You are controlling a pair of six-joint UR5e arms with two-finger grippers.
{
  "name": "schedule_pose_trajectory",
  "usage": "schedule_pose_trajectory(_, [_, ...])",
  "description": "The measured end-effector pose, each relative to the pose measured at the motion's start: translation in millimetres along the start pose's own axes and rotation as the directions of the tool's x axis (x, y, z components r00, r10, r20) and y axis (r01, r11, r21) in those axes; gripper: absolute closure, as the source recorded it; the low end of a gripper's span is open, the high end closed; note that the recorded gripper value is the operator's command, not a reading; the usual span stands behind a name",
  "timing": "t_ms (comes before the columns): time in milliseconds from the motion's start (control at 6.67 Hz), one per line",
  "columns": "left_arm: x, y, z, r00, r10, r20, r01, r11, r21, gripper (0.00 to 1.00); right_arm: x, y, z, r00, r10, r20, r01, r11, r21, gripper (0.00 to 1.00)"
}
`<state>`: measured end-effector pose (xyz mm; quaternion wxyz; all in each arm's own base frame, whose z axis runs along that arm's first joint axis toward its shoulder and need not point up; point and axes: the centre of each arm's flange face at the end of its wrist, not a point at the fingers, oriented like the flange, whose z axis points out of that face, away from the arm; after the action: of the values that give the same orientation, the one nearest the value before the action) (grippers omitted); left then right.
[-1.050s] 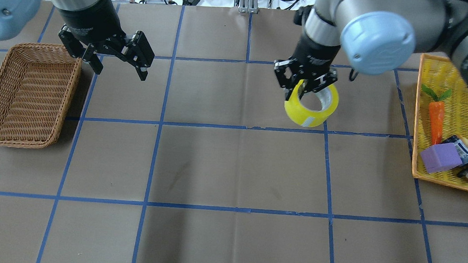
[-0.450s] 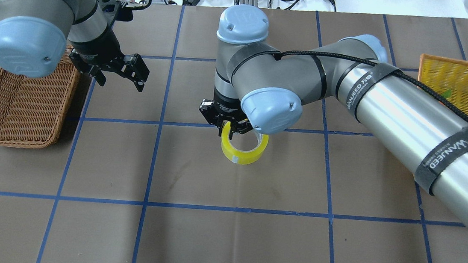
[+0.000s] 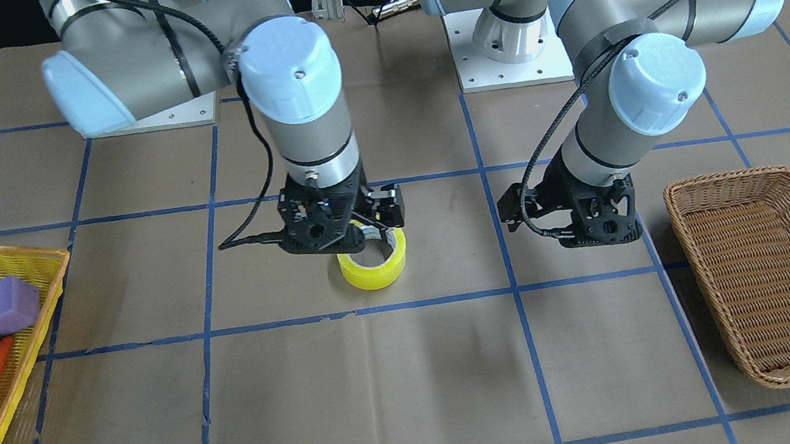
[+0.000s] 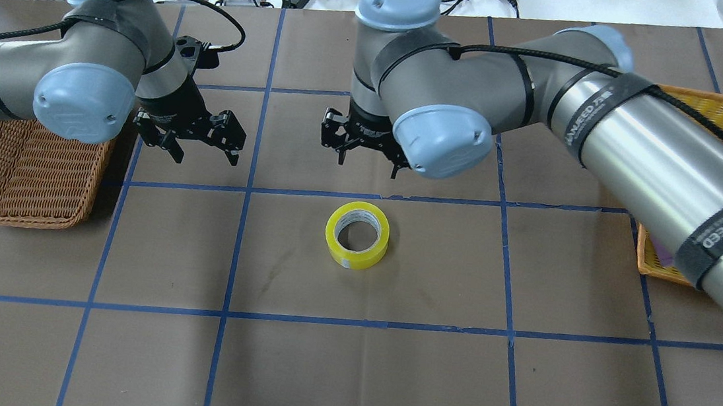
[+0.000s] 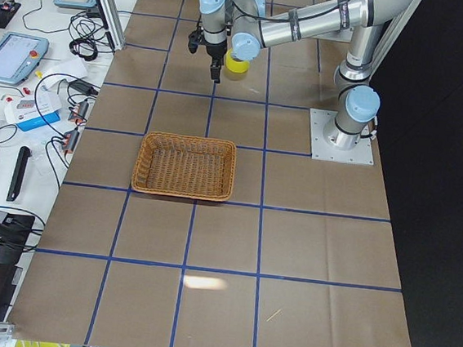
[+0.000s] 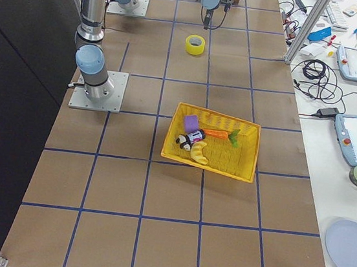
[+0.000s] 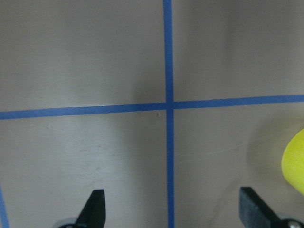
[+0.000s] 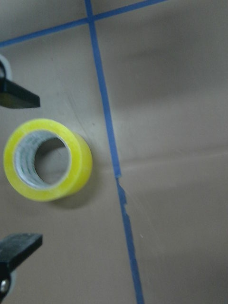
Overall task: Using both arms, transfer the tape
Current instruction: 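Set the tape roll down, open the right gripper while the left approaches, then grasp the tape roll rim with the left gripper while the right withdraws, then lift the tape roll with the left gripper and carry it over the wicker basket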
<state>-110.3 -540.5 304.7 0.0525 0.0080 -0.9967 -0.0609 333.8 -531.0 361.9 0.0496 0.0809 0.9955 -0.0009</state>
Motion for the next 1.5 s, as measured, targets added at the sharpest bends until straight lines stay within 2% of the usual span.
schedule_pose_trajectory(150, [18, 7, 20, 0.997, -0.056, -0.054, 0.055, 0.998, -0.018, 0.0, 49, -29, -32, 1.0, -0.018, 0.0, 0.018, 1.0, 0.022, 0.0])
schedule_pose_trajectory(300, [43, 16, 40, 0.995, -0.072, -0.075, 0.072, 0.997, -0.012, 0.0, 94, -44, -60, 1.0, -0.006, 0.0, 0.006, 0.999, 0.034, 0.0])
schedule_pose_trajectory(600, [101, 33, 86, 0.996, -0.045, -0.075, 0.046, 0.999, 0.01, 0.0, 132, -43, -89, 1.0, 0.012, -0.002, -0.012, 0.999, 0.044, 0.0])
schedule_pose_trajectory(750, [128, 40, 107, 0.998, -0.007, -0.067, 0.007, 1.0, 0.002, 0.12, 140, -44, -93, 1.0, 0.013, -0.005, -0.013, 0.999, 0.047, 0.0])
schedule_pose_trajectory(900, [148, 48, 126, 0.998, 0.029, -0.056, -0.03, 0.999, -0.018, 0.54, 145, -46, -95, 1.0, 0.007, -0.007, -0.007, 0.999, 0.049, 0.0])
schedule_pose_trajectory(1050, [158, 52, 139, 0.998, 0.051, -0.046, -0.053, 0.998, -0.036, 0.86, 147, -47, -95, 1.0, 0.002, -0.018, -0.001, 0.999, 0.052, 0.0])
schedule_pose_trajectory(1200, [163, 51, 146, 0.997, 0.064, -0.04, -0.066, 0.997, -0.043, 0.99, 149, -47, -96, 0.999, -0.007, -0.046, 0.009, 0.998, 0.059, 0.0])
schedule_pose_trajectory(1500, [159, 42, 141, 0.996, 0.081, -0.032, -0.082, 0.997, -0.017, 1.0, 156, -49, -98, 0.992, -0.06, -0.11, 0.068, 0.995, 0.07, 0.0])
